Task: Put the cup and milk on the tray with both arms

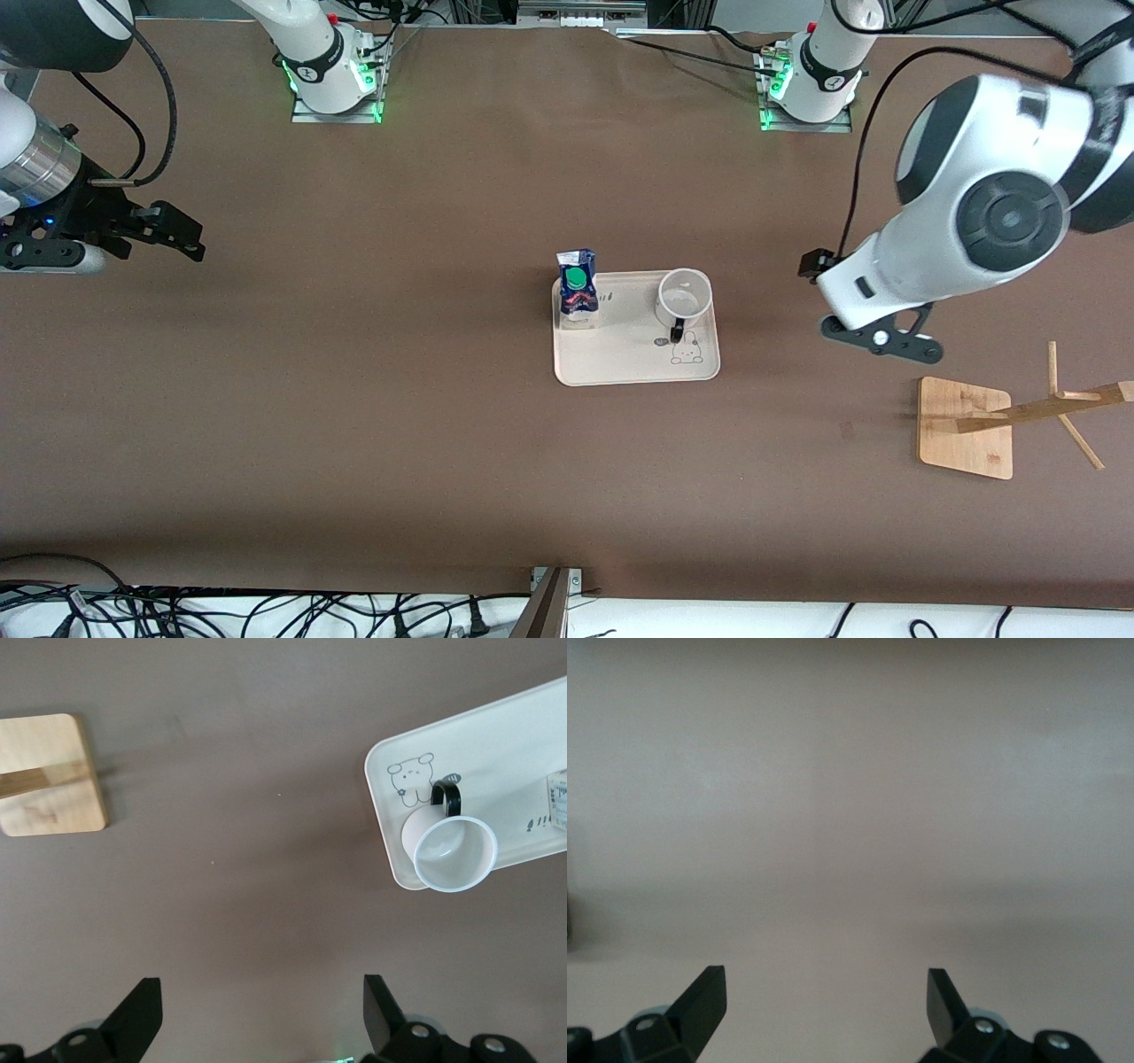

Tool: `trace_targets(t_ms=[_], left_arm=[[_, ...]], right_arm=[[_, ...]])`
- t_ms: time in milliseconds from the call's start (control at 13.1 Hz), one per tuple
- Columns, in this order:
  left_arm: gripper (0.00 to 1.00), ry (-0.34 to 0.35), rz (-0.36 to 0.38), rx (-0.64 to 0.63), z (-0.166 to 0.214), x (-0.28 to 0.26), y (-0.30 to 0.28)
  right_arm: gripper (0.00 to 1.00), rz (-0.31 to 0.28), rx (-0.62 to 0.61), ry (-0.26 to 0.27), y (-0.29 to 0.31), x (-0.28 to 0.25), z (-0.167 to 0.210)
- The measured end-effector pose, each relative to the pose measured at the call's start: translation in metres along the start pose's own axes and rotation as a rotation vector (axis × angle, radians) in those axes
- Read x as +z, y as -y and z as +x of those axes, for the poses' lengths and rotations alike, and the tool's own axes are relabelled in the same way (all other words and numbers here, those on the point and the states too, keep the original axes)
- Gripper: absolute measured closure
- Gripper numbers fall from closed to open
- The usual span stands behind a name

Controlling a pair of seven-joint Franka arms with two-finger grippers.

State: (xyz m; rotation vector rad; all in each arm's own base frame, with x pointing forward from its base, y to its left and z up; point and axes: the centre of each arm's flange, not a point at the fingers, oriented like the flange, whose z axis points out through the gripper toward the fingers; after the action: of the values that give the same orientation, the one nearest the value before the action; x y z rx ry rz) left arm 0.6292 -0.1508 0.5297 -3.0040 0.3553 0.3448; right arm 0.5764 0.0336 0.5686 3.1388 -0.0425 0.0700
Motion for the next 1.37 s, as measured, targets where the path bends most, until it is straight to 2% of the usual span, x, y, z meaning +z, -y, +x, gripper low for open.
trace_targets(t_ms=[457,685,990,1371], left_arm=[[0.00,-0.150,-0.004,-0.133,-0.041,-0.061,0.074],[0.00,-0.245,-0.049,-0.181,-0.071,-0.063,0.090],[0.00,-0.252,-0.058,-0.218,-0.114,-0.047,0.102],[0.00,-0.249,-0.063,-0.214,-0.115,-0.042,0.098]], right_arm=[[0.00,0.000,0.003,0.000,-0.002,0.000,0.000],[0.00,0.000,0.003,0.000,-0.002,0.000,0.000],[0.00,0.000,0.003,0.000,-0.002,0.000,0.000],[0.00,0.000,0.003,0.000,-0.002,0.000,0.000]])
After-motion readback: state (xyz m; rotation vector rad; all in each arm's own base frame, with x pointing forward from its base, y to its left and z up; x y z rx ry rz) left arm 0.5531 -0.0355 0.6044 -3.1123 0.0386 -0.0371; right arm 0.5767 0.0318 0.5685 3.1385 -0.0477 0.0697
